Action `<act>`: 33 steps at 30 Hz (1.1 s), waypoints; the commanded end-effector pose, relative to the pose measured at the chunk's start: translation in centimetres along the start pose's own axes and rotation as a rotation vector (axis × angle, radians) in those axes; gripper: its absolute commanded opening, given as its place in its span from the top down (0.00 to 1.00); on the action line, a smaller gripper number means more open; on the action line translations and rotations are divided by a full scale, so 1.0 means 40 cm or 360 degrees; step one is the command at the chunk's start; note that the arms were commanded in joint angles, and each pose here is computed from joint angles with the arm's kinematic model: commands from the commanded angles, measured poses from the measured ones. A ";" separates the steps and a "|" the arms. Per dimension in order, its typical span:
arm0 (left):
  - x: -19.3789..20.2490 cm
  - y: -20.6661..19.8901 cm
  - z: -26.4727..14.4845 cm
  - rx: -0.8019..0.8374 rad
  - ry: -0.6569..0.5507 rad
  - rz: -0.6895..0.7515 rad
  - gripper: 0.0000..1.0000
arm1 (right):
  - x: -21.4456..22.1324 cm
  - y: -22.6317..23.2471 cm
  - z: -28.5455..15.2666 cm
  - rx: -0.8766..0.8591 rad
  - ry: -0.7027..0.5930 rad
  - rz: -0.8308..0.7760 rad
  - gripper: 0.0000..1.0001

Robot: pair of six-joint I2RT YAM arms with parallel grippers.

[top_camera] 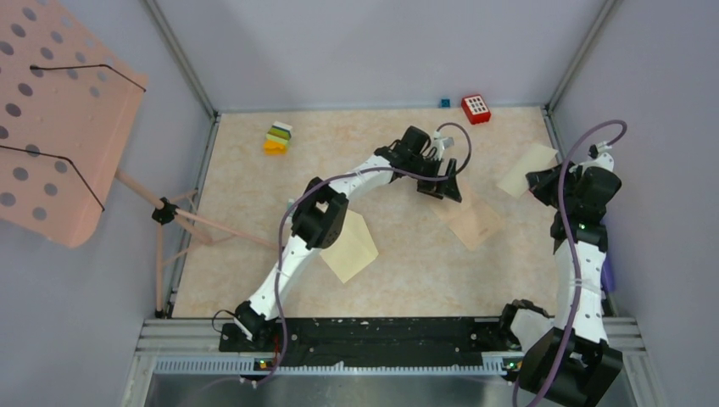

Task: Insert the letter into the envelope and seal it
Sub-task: Move the letter to the center of the board.

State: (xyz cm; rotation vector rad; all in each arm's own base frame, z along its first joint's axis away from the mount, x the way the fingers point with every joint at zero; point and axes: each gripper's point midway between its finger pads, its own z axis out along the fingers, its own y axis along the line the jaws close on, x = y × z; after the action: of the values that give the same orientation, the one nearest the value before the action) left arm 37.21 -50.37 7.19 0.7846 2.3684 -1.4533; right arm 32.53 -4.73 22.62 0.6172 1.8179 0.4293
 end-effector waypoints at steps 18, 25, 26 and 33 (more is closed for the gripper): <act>-0.040 0.213 -0.157 -0.0847 -0.0236 -0.0454 0.05 | 0.027 -0.003 0.054 -0.0075 0.0100 0.0061 1.00; -0.029 0.178 -0.217 -0.1023 -0.0296 -0.0613 0.04 | 0.116 0.049 0.134 -0.0125 0.0242 0.0012 1.00; -0.030 0.161 -0.218 -0.1013 -0.0295 -0.0617 0.04 | 0.131 0.060 0.148 -0.0141 0.0267 0.0023 1.00; -0.108 0.011 -0.250 -0.0788 -0.0367 -0.0514 0.02 | 0.214 0.123 0.238 -0.0252 0.0399 0.0095 1.00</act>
State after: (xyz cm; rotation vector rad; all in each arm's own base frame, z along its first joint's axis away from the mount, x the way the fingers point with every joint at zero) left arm 41.99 -41.74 5.62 0.0712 2.7089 -0.7924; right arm 37.84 2.95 14.32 0.5561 2.0576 0.6637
